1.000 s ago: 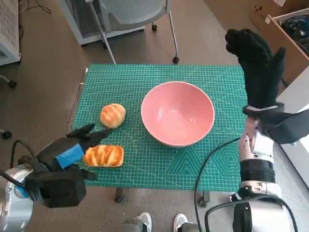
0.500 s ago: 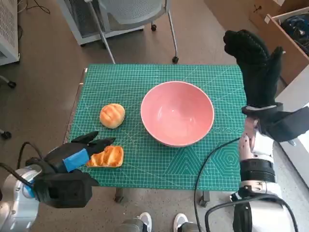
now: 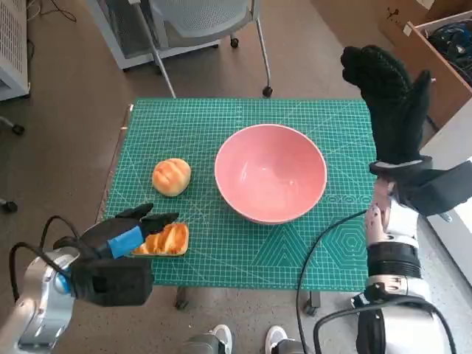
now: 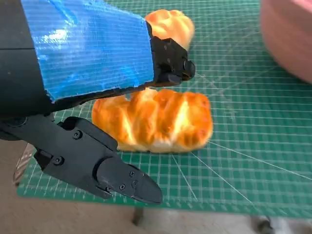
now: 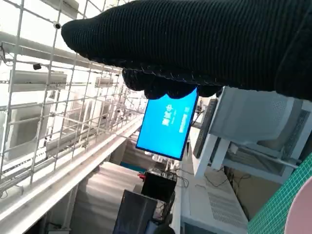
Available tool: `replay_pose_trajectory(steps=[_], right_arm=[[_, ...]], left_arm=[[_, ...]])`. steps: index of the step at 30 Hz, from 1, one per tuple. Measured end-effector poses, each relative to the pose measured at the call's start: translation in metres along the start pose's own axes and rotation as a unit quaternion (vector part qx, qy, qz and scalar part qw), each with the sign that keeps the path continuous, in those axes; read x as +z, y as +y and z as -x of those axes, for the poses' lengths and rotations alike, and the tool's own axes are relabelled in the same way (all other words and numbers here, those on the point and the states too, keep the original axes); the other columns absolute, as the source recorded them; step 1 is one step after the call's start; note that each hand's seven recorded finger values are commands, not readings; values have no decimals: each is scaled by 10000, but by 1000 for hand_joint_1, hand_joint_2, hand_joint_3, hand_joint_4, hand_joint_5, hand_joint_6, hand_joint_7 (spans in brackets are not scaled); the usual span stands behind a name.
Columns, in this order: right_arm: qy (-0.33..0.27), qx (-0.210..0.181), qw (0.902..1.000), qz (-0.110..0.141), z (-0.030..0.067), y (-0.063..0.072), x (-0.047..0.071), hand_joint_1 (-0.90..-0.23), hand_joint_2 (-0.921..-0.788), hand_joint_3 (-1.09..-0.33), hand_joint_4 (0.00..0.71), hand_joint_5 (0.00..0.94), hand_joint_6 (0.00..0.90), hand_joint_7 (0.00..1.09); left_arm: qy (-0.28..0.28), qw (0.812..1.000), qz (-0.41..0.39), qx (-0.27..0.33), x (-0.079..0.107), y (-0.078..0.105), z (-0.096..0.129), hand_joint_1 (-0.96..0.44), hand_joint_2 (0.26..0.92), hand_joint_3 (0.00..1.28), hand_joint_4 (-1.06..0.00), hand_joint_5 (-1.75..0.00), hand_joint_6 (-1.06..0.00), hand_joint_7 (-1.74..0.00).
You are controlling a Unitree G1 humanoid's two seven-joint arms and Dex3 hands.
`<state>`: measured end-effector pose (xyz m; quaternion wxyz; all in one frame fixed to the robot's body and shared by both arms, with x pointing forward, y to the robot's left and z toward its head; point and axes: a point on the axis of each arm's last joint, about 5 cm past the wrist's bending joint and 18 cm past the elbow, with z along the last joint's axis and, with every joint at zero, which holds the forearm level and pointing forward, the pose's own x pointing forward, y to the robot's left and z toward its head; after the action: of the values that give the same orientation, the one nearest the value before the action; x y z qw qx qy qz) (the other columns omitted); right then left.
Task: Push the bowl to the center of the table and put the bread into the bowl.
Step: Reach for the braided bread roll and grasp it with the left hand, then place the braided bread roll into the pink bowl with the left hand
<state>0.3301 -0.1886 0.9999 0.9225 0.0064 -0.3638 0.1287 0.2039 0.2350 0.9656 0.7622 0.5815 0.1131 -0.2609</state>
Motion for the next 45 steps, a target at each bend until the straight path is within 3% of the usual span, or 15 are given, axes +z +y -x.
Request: replay_pose_trajectory(steps=[9,17,24,29,32,34,38,45], right_arm=[[5,14,10000,1,-2,4,-1,-657,-921,-765,179,0,145,301],[14,16,10000,-11,-2,3,-1,-652,-921,-768,179,0,146,298],[20,22,10000,-21,-1,4,-3,-654,-921,-768,185,3,147,298],[28,19,10000,-28,1,4,-6,-654,-921,-768,187,4,148,297],[40,25,10000,-33,4,4,-10,-655,-921,-768,187,4,148,296],[43,36,10000,-36,5,4,-11,-655,-921,-768,188,3,148,296],[41,42,10000,-40,7,5,-13,-649,-921,-771,188,3,148,295],[40,25,10000,-40,12,2,-15,-646,-921,-774,188,2,145,293]], left_arm=[[69,9990,-219,387,-30,-160,-152,-332,769,9,-167,-18,-374,-35],[122,9975,-214,663,-49,-239,-248,-207,805,11,-292,-26,-461,-30],[140,9967,-136,788,-51,-232,-303,-52,850,13,-493,-46,-598,-59],[126,9957,-193,898,-59,-232,-314,47,884,15,-747,-124,-795,-141],[75,9951,-260,953,-71,-234,-320,17,909,38,-726,-848,-697,-768],[19,9947,-338,975,-81,-235,-317,10,914,46,-718,-1026,-672,-918],[-125,9936,-458,1024,-85,-212,-282,4,917,53,-717,-1157,-650,-1058],[-531,9899,-376,1263,-21,-105,-118,3,920,45,-722,-1165,-652,-1099]])
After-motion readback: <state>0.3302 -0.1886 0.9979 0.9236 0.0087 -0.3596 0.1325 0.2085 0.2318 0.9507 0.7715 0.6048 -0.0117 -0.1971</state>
